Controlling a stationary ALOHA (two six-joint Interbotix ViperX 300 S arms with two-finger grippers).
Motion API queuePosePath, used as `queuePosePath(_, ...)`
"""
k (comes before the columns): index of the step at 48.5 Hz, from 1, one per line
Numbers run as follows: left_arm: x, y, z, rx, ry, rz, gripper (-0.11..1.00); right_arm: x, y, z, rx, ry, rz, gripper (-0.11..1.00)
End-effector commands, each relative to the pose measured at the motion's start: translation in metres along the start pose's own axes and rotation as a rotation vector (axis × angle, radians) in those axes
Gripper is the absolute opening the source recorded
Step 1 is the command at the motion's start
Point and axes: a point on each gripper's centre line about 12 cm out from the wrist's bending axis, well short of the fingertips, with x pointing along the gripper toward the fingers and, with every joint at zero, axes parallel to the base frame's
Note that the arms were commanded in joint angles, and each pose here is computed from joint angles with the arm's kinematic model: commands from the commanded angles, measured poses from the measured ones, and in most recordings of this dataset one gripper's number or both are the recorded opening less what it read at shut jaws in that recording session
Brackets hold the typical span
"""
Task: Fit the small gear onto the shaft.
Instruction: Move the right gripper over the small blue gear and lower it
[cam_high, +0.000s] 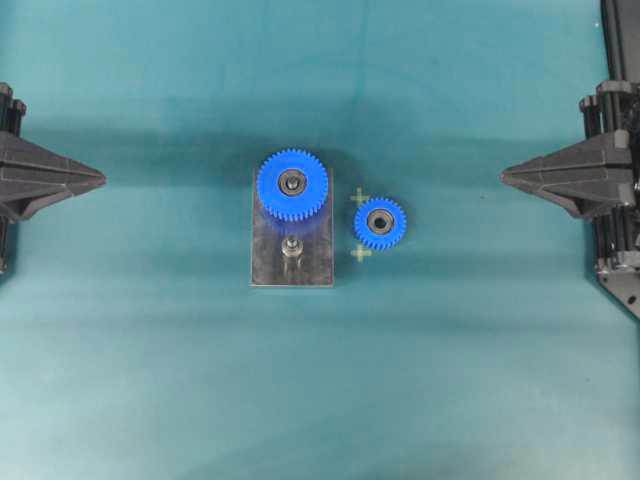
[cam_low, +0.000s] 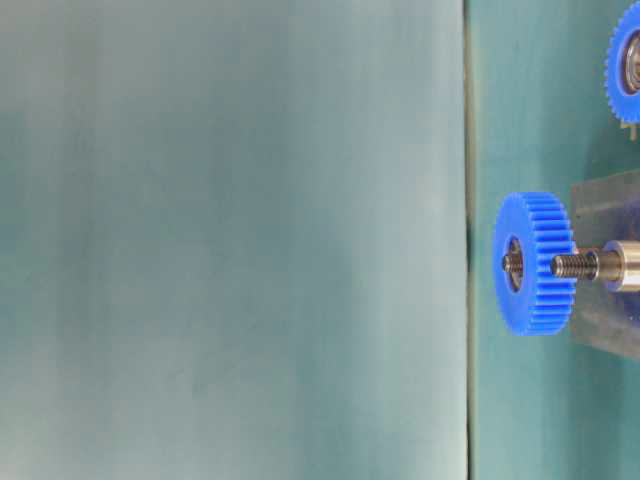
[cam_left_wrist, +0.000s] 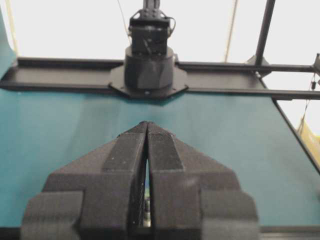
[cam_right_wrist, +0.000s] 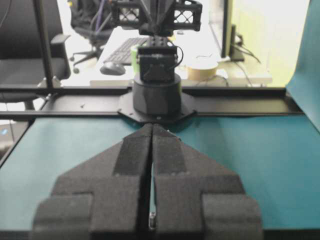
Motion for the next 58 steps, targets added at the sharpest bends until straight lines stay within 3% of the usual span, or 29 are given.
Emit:
queuePosePath(1, 0.009, -0.002, 0.003, 0.008, 0.031, -0.009, 0.0, 0.003, -0.004, 0.0, 0.022, 0.007, -0.021, 0.01)
queuePosePath(7, 0.021, 0.005, 0.007, 0.01, 0.103, 0.022, 0.0, 0.003, -0.017, -0.023, 0.247, 0.213, -0.118, 0.01)
queuePosePath(11, 0.029, 0.01, 0.01, 0.011, 0.149, 0.043, 0.0, 0.004, -0.018, -0.031, 0.289, 0.373, -0.134, 0.01)
queuePosePath(21, 0.045, 0.012, -0.009, 0.001, 0.368, 0.049, 0.0, 0.022, -0.016, -0.032, 0.311, 0.715, -0.124, 0.01)
queuePosePath(31, 0.058, 0.013, -0.011, 0.01, 0.421, 0.049, 0.0, 0.051, -0.022, -0.058, 0.258, 1.029, -0.134, 0.01)
queuePosePath(43, 0.06, 0.012, -0.013, 0.0, 0.511, 0.046, 0.0, 0.096, -0.036, -0.084, 0.169, 1.171, -0.156, 0.01)
queuePosePath(52, 0.056, 0.012, -0.016, 0.001, 0.543, 0.044, 0.0, 0.116, -0.044, -0.115, 0.167, 1.286, -0.169, 0.01)
queuePosePath(58, 0.057, 0.012, -0.013, 0.001, 0.536, 0.045, 0.0, 0.125, -0.048, -0.134, 0.179, 1.343, -0.178, 0.17)
